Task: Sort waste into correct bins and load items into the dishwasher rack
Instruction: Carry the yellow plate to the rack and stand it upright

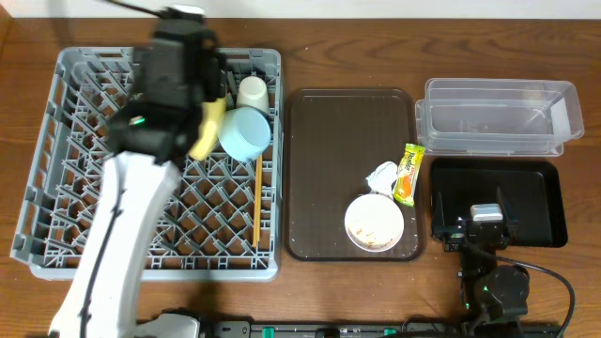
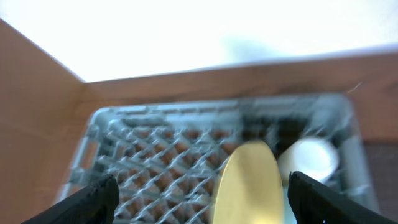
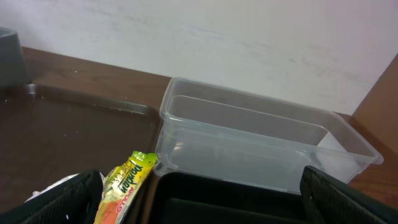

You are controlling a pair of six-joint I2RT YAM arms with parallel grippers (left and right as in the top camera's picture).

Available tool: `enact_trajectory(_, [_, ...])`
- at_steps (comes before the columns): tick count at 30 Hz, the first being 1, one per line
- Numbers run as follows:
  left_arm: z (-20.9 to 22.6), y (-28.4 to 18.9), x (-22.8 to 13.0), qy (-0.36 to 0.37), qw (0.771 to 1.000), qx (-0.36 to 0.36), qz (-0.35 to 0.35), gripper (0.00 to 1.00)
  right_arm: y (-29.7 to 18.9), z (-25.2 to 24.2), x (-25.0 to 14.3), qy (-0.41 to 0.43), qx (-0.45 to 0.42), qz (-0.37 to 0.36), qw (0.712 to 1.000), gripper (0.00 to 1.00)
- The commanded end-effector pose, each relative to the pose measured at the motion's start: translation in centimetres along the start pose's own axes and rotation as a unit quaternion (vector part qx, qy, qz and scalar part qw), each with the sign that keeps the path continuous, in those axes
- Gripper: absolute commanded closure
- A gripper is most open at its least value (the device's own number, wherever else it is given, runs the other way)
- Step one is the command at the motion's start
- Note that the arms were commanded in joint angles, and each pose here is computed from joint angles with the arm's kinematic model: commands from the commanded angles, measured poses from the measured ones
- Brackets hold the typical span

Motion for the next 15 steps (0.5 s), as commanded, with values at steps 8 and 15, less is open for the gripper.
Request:
enact_trajectory(8, [8.6, -2.6, 0.1, -0.298, 0.935, -0.192, 0.006, 0.08, 0.0, 0.0, -0.1, -0.005, 0.0, 0.003, 1.0, 0.01])
enact_trajectory(15, [14.8, -2.6, -3.1, -0.365, 0.924, -0.109, 0.032, 0.08, 0.0, 0.0, -0.1, -0.005, 0.0, 0.003, 1.0, 0.01])
Point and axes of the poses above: each gripper's point midway between its finger pads, its own y axis out along the fingers, its own z axis along the line the jaws close on, x = y × z, the point moved 6 cm from there along -y, back along the fingers, and after that the axes turned 1 degree about y, right-handed, at the moved point
